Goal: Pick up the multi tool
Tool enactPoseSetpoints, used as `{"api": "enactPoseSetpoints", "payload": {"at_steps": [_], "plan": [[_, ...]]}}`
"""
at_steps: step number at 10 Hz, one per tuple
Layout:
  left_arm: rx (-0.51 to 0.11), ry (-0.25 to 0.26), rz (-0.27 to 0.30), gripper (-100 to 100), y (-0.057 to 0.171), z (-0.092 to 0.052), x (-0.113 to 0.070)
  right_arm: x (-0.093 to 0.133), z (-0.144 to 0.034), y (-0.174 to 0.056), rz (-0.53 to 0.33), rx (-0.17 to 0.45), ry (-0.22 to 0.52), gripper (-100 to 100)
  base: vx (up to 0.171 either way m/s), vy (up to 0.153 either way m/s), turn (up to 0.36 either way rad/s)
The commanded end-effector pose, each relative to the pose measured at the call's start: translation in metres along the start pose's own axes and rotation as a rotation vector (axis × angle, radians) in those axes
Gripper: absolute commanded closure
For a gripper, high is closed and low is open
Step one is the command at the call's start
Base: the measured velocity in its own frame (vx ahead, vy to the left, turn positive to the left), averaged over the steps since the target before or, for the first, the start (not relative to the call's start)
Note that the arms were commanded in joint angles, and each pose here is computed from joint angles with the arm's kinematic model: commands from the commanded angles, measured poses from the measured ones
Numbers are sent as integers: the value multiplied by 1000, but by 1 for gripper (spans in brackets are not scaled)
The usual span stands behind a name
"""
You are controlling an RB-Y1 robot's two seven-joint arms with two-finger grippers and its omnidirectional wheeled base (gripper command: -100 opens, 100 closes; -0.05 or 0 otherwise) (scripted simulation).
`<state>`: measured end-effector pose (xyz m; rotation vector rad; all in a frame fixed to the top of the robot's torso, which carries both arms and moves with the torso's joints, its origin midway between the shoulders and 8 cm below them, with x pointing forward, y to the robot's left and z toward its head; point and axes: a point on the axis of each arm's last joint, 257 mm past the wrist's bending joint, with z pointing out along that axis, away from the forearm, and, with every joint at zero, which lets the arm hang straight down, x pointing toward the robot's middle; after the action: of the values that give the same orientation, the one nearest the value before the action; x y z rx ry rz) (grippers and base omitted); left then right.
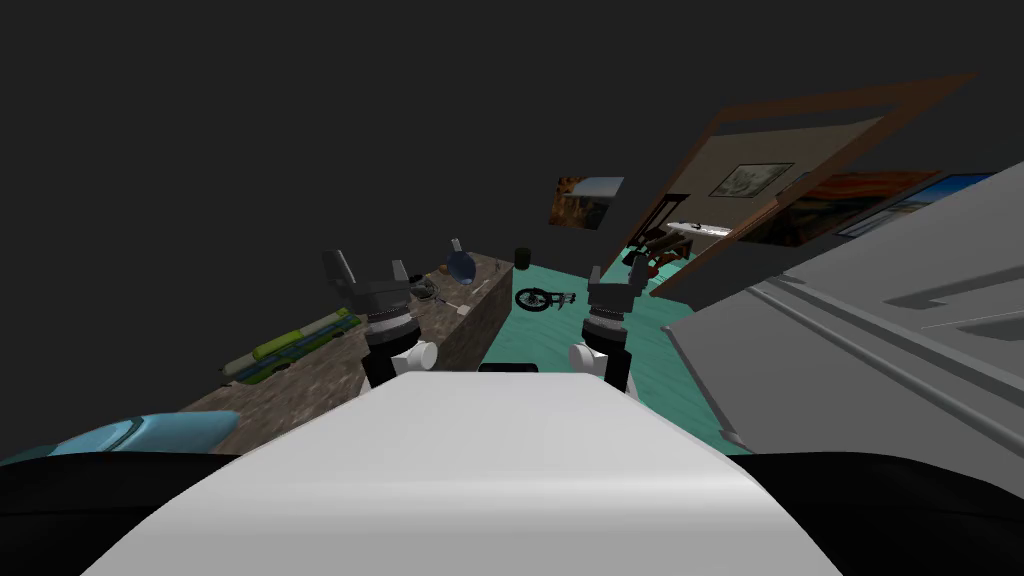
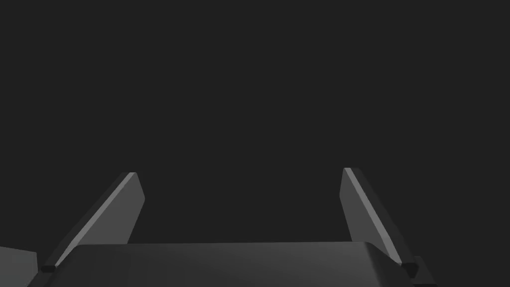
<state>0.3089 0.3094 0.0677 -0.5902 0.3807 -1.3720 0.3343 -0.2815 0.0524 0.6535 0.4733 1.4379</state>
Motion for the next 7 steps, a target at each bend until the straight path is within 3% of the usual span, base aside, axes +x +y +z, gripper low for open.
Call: {"api": "enactPoseSetpoints", "payload": {"at_steps": [1, 4, 7], "plan": [[-15, 42, 7, -100, 4, 2, 4, 0, 0, 0, 0, 0, 0, 0, 4, -6, 40], [-68, 112, 21, -100, 20, 8, 6, 0, 0, 0, 0, 0, 0, 0, 15, -19, 81], [-135, 135, 31, -100, 40, 17, -5, 0, 0, 0, 0, 0, 0, 0, 25, -42, 130]]}}
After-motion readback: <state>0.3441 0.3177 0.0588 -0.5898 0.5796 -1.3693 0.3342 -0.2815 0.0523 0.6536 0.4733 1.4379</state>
